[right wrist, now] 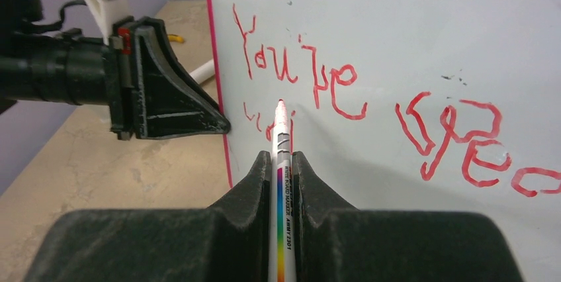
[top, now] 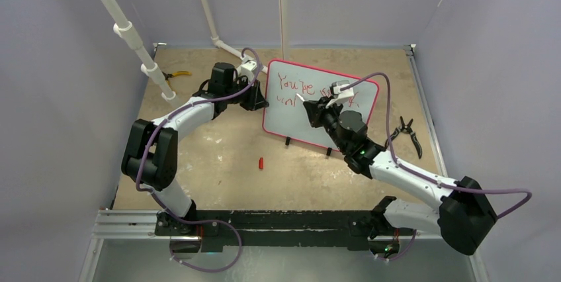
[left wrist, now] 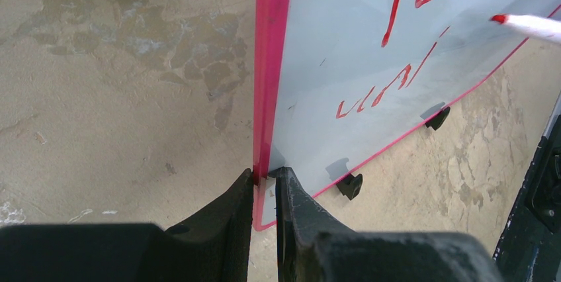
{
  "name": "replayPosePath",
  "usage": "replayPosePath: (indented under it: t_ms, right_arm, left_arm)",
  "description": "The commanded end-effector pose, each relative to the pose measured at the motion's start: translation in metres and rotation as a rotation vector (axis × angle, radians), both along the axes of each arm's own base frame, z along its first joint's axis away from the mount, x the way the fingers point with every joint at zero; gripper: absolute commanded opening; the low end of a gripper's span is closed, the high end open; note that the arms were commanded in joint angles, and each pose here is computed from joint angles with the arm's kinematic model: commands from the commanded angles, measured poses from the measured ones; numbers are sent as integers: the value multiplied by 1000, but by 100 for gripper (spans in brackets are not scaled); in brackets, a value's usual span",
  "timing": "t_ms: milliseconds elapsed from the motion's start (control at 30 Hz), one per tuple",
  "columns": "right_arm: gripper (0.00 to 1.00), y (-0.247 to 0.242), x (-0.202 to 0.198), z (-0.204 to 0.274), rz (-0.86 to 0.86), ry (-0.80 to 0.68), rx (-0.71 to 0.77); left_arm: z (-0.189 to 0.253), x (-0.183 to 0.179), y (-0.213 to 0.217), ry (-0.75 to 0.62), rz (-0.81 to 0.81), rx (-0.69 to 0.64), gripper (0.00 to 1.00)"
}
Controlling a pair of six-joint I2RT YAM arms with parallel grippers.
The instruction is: Write a sentence on the whiteboard
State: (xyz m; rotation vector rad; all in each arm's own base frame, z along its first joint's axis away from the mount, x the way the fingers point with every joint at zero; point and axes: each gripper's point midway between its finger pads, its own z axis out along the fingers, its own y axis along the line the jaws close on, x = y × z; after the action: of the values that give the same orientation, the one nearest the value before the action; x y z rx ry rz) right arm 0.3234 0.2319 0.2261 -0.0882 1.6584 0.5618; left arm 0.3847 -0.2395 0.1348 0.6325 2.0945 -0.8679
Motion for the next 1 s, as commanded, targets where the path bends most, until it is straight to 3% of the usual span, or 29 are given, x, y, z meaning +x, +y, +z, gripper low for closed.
replayPosePath:
  t_ms: [0,467,967]
  right_arm:
    - [0,-3,-8,24,23,-67,39]
    - [0,-22,-4,-8,-92,43,13]
    - [0,-25,-11,-41,-93,140,-43]
  left_arm:
    - [19,2,-4,-51,-16,-8,0]
    - [18,2,-4,-49,-14,-6,0]
    - [20,2,-4,-54,-14,-10,0]
